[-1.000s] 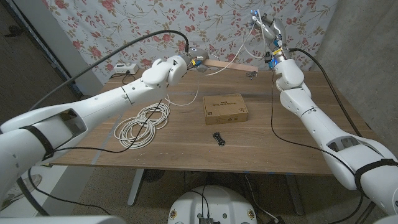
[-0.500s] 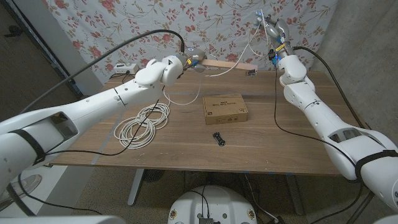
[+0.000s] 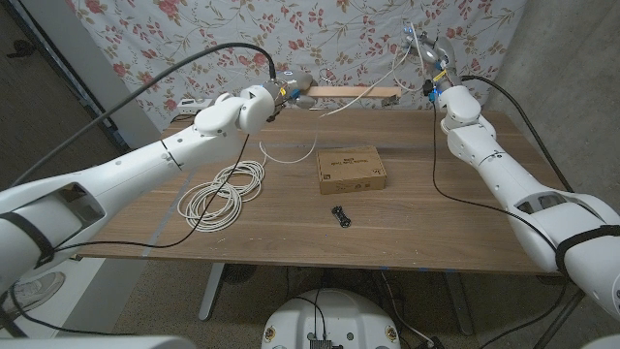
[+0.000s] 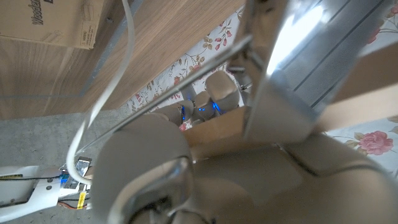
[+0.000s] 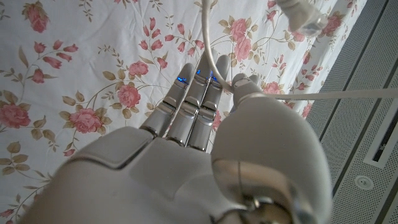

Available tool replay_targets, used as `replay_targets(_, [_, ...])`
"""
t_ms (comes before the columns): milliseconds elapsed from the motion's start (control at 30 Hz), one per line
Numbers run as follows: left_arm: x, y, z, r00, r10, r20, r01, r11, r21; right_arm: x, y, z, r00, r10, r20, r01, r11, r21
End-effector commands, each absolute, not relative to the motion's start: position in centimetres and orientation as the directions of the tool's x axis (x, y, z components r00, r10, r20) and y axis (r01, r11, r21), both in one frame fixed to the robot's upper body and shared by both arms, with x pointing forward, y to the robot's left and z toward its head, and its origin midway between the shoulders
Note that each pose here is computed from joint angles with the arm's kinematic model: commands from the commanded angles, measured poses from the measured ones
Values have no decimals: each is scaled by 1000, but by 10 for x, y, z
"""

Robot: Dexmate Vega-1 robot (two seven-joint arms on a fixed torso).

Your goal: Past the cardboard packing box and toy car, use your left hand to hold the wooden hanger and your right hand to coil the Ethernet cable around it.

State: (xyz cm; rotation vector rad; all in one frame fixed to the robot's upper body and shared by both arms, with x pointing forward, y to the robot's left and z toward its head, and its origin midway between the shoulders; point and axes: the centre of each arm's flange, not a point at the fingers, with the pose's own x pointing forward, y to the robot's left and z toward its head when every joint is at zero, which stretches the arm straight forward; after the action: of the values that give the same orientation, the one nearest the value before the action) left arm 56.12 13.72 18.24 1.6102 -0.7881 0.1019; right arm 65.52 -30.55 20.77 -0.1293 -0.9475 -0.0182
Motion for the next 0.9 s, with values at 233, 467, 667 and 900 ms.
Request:
replay_targets(233, [547, 160, 194, 675, -439, 593, -547, 242, 802, 678, -320, 176, 672, 1, 741, 92, 992, -84])
replay_targets(467, [547, 160, 198, 648, -426, 632, -582, 259, 771, 687, -320, 157, 696, 0, 718, 76, 994, -74])
replay_targets(667, [550, 159, 200, 646, -407, 646, -602, 250, 759, 690, -316, 136, 711, 27, 702, 47, 995, -86])
replay_targets(900, [554, 155, 202, 650, -382, 656, -631, 208, 747, 690, -306, 110, 713, 77, 697, -6, 995, -103])
